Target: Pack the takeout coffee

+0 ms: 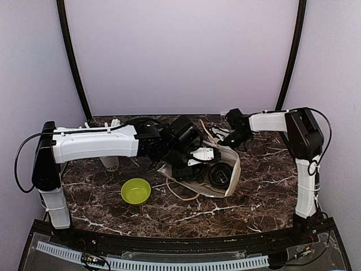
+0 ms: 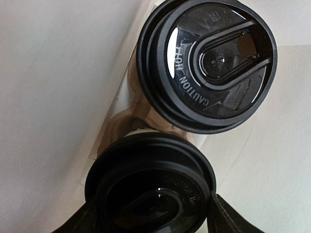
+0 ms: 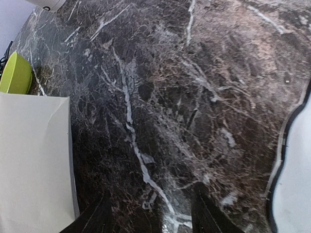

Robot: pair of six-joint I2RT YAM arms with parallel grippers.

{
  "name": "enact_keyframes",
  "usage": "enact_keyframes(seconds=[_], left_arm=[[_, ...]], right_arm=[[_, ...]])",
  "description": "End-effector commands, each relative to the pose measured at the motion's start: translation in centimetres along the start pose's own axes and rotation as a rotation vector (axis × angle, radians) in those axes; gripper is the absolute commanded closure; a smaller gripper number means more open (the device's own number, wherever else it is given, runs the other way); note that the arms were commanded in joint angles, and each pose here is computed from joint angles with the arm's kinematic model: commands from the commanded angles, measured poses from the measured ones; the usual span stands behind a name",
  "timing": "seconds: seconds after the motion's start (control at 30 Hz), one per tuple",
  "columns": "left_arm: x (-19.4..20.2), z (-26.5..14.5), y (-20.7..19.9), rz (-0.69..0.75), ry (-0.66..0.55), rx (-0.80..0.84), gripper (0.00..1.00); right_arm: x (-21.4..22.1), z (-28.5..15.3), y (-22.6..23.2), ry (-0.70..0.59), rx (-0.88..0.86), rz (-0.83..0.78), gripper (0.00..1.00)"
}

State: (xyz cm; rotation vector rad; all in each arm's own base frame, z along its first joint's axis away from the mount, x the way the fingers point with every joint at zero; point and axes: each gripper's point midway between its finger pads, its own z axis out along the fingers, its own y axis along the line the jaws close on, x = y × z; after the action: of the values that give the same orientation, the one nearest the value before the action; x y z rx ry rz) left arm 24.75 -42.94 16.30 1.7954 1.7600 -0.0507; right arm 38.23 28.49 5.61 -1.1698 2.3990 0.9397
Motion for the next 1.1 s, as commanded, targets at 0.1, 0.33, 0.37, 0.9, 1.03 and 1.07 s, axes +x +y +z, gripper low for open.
enact_keyframes(seconds=[0.1,0.33,0.37,0.9,1.03,1.07], left_arm=[[-1.8,-2.4,2.4,0.010,-0.112,-0.119,0.55],[-1.3,-2.5,3.1,0.012,-0.101,-0.148,0.55],[-1.2,-2.4,3.0,0.015,-0.100,-0.145,0.55],[0.0,-2.8,-2.0,-0.017,-0.055,0.140,0.54],[0.0,-3.8,-4.4,-0.070,-0.024,0.281,0.54],[0.0,-4.0,-4.9,-0.071,-0.023,0.294,0.54]], right_arm=[[0.0,2.0,2.3,0.029,-0.075,-0.048,0.44],[1.1,2.8,3.0,0.045,-0.131,-0.033,0.44],[1.3,2.9,3.1,0.050,-0.137,-0.029,0.44],[3.7,4.5,8.1,0.104,-0.338,-0.037,0.44],[4.1,4.6,9.5,0.116,-0.404,-0.031,0.44],[4.2,4.5,9.8,0.119,-0.424,-0.032,0.44]])
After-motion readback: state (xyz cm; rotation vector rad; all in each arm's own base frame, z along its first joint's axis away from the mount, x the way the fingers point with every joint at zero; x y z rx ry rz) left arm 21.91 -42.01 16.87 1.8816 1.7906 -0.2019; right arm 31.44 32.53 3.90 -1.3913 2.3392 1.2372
